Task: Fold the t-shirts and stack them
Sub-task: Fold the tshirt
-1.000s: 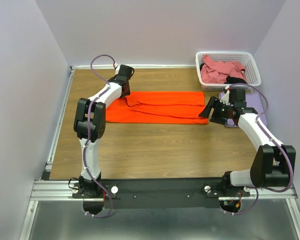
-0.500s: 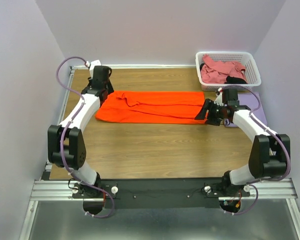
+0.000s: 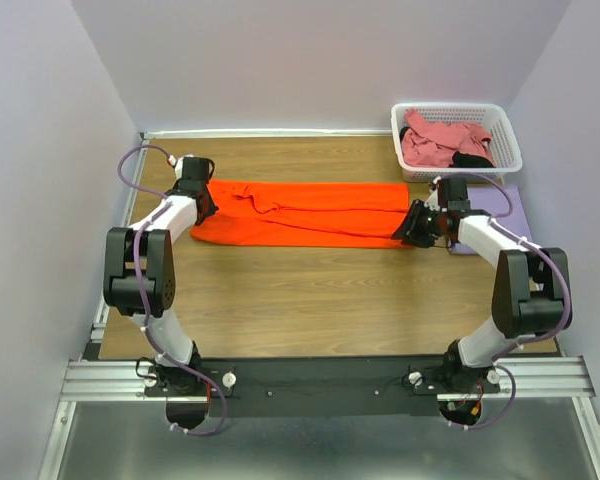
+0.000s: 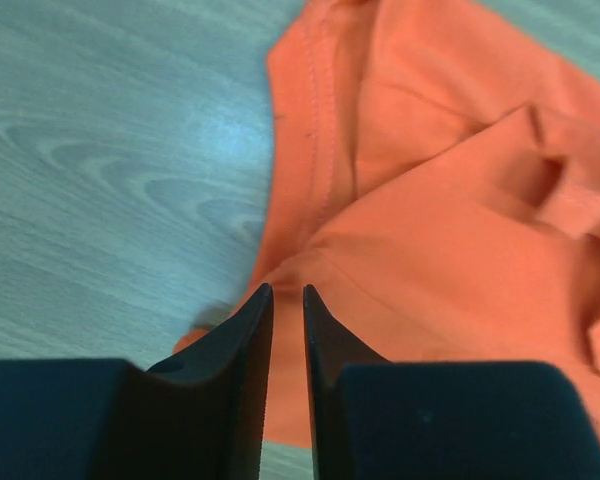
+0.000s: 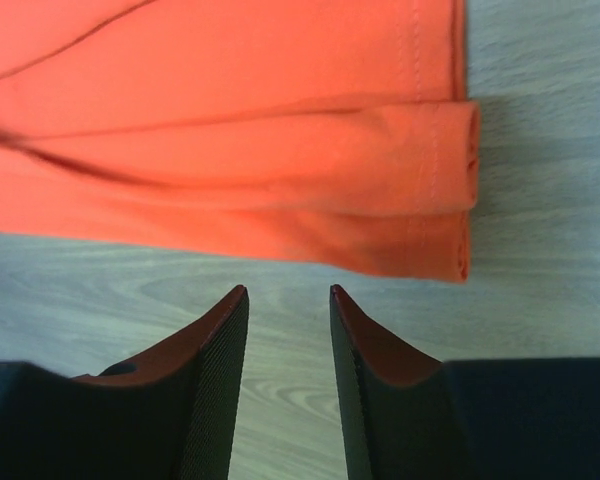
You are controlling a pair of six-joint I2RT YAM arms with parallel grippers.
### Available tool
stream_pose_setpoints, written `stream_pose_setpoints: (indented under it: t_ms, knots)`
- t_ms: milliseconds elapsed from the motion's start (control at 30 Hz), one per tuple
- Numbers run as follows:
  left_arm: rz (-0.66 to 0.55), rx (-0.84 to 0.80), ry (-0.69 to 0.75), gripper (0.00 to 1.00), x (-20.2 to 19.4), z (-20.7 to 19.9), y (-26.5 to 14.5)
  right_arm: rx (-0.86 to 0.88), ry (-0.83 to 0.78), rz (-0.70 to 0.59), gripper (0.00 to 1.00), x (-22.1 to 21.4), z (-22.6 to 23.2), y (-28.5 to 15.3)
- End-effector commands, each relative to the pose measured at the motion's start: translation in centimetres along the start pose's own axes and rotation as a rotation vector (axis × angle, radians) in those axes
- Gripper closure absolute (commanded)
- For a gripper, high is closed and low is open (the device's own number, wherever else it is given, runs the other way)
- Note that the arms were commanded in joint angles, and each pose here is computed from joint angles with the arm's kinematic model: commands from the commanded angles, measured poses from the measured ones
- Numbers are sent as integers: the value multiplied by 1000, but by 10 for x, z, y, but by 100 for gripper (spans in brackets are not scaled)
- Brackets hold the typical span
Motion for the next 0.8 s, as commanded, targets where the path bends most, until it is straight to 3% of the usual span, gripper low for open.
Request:
stream_pose_setpoints:
  t_ms: [0, 133, 200, 533, 667, 767]
  knots:
    - [42, 31, -17, 78, -11, 14, 13, -64, 12, -48, 56, 10, -9, 14]
    - [113, 85, -60, 80, -25, 46, 24, -139, 41, -20, 56, -4, -23, 28]
    - [147, 96, -70, 85, -35, 56, 26, -191, 61, 6, 56, -17, -33, 34]
    - [227, 172, -83, 85, -65, 95, 10, -274, 128, 78, 57, -61, -50, 30]
    - [196, 181, -94, 85, -64, 103, -7, -272, 144, 111, 57, -73, -46, 17]
    - [168, 165, -93, 84, -61, 105, -18, -216, 70, 117, 57, -71, -38, 5]
Point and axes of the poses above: each gripper's point midway between its finger pads, its own y axis out along the fingers, its own z axis along the line the jaws close on, x = y × z, the point moved 7 cm from there along -y, back along the fingers, and after that the axes turned 15 degrees about -y, right-handed, at the moved point
